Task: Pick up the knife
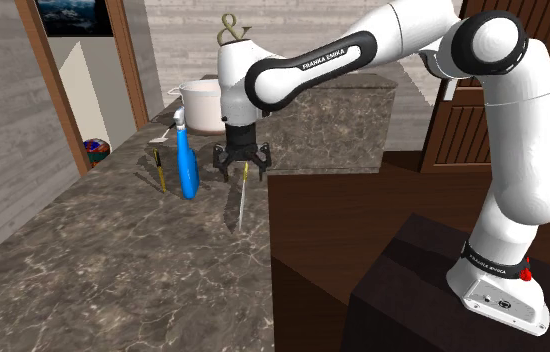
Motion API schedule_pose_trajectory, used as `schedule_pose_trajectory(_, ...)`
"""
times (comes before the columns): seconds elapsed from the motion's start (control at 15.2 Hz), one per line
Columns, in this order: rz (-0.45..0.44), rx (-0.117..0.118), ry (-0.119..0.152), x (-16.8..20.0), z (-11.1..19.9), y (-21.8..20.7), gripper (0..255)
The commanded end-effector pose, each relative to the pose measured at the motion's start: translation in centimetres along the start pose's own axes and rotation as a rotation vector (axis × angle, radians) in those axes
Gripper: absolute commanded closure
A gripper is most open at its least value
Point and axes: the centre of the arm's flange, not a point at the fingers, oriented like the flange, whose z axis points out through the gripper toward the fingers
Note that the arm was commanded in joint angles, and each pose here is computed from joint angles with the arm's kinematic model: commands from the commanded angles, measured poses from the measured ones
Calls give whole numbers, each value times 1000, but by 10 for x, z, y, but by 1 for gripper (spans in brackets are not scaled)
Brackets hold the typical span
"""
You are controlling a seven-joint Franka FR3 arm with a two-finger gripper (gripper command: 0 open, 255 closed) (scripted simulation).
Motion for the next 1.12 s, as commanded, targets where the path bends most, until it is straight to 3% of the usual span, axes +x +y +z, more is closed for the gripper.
schedule_pose_trajectory(0.0,7,1,1,2,13,-1,0)
schedule_pose_trajectory(0.4,7,1,1,3,37,-1,0)
schedule_pose_trajectory(0.46,7,1,1,2,36,-1,255)
schedule_pose_trajectory(1.06,7,1,1,3,37,-1,255)
